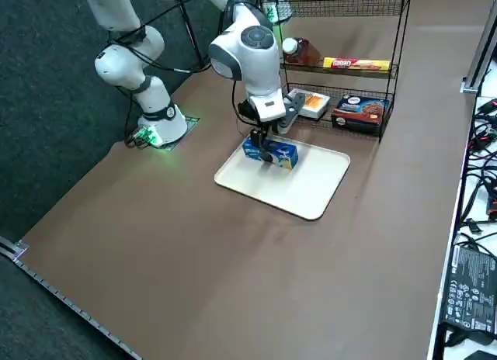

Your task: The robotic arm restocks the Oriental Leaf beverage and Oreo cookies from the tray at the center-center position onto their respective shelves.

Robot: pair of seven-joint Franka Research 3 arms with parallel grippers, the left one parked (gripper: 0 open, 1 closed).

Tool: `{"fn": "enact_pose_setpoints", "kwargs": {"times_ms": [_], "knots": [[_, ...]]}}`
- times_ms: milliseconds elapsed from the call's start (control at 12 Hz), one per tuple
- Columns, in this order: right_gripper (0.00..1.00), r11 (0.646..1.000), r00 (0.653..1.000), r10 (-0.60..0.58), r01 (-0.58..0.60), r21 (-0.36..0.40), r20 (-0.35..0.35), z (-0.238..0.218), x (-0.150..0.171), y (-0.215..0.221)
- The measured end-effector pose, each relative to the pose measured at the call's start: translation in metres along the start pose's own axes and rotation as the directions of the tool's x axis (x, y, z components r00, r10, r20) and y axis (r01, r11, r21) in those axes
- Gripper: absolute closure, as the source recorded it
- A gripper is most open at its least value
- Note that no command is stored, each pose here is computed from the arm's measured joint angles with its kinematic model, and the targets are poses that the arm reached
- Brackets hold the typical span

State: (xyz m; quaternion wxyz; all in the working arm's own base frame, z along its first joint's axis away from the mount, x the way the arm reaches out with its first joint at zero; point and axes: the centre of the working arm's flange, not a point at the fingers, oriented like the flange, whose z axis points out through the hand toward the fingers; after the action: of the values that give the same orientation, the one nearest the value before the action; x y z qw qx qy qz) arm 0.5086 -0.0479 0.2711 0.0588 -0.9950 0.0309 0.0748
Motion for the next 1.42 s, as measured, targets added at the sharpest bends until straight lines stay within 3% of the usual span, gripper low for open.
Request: {"fn": "enact_pose_setpoints", "kwargs": {"times_ms": [1417], "knots": [[0.00, 0.998, 0.999, 0.049, -0.049, -0.032, 0.019, 0.059, 0.000, -0.010]]}}
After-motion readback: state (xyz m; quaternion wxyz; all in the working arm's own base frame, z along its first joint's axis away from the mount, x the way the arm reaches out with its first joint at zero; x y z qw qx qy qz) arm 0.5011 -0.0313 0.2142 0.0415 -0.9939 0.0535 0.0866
